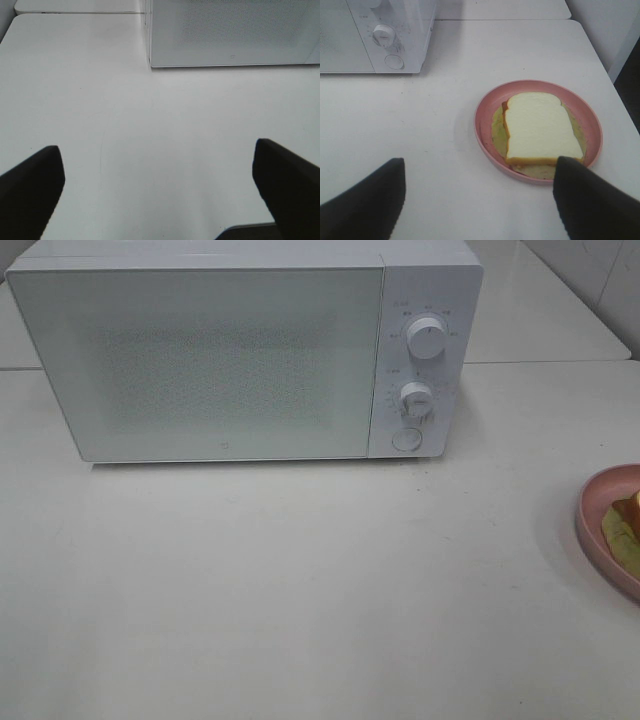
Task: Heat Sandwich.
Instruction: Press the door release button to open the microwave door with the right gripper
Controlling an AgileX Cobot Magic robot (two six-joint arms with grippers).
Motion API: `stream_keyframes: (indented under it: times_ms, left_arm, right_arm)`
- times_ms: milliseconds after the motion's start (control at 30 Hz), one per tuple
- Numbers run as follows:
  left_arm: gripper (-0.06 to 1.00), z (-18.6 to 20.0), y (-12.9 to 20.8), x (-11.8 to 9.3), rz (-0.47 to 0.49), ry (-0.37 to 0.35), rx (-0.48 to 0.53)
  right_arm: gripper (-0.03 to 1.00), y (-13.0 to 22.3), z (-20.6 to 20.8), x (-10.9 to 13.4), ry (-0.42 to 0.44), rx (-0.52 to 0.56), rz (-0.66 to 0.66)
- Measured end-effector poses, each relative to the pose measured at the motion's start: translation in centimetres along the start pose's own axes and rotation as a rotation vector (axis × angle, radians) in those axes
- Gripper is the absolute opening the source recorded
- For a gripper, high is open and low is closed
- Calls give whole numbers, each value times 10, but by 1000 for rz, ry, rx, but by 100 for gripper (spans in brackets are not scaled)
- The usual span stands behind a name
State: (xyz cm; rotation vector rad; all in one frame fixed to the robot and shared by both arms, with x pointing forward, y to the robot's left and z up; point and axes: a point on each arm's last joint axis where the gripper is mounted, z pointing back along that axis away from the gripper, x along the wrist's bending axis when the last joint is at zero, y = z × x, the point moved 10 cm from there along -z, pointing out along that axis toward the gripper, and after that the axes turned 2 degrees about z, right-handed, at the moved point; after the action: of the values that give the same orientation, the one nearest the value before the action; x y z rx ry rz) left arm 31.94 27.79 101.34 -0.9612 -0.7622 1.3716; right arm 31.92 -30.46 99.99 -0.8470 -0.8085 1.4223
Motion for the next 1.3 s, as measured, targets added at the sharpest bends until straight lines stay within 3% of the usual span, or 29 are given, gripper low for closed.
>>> stream_keyframes:
  times_ms: [800, 1300]
  left_arm:
    - [97, 0, 0, 0, 0, 0, 0]
    - [97, 0, 0, 0, 0, 0, 0]
  right_arm:
    - [76, -9, 4, 0, 0, -7, -2]
    - [76, -32, -32, 2, -5, 69, 9]
